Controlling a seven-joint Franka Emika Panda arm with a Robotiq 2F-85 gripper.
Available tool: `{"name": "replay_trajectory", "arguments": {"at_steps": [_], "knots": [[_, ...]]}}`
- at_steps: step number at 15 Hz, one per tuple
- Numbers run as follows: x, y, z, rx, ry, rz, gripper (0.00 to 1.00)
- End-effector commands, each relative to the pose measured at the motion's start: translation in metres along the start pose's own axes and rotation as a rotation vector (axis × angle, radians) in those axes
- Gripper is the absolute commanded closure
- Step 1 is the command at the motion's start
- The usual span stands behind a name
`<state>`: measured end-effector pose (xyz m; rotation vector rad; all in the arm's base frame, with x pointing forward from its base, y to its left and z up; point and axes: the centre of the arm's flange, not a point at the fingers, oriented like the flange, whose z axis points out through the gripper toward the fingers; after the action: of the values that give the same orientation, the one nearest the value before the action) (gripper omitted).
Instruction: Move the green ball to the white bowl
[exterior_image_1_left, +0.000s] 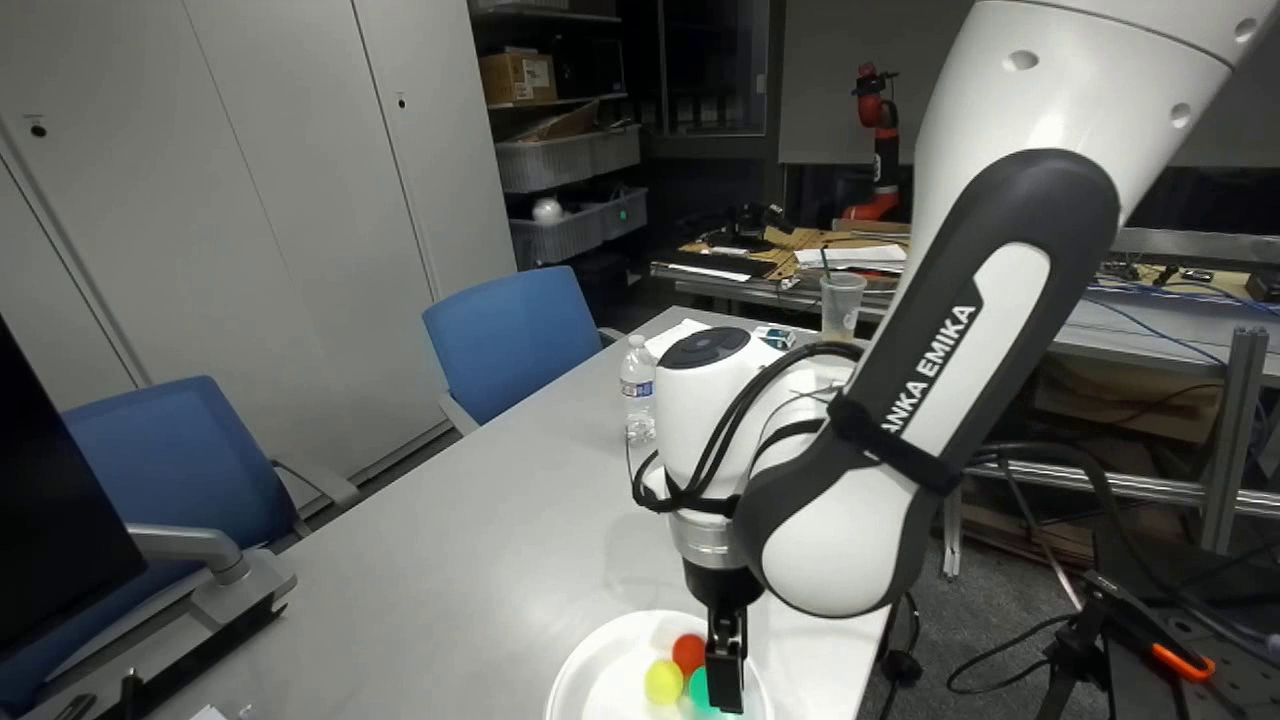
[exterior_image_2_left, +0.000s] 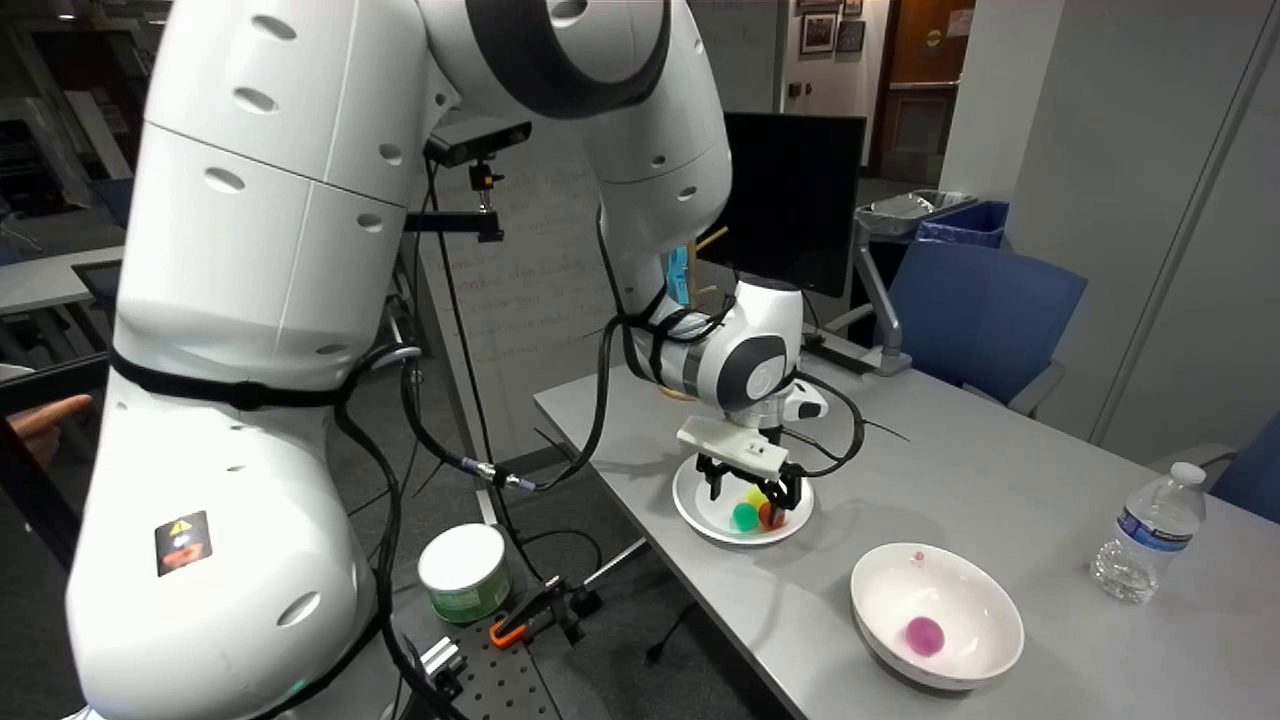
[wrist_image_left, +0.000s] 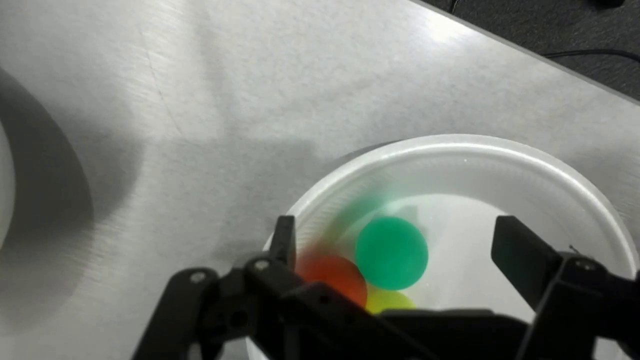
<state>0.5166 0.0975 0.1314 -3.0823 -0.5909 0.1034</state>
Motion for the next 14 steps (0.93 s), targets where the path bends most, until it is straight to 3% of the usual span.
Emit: {"name": "replay_trajectory", "arguments": {"at_steps": [1,14], "knots": [[0.018,-0.001,0.02,-0.019,0.018,0.029,0.0],[0.041,-0.016,0.042,-0.06,0.023,0.149,0.0]]}}
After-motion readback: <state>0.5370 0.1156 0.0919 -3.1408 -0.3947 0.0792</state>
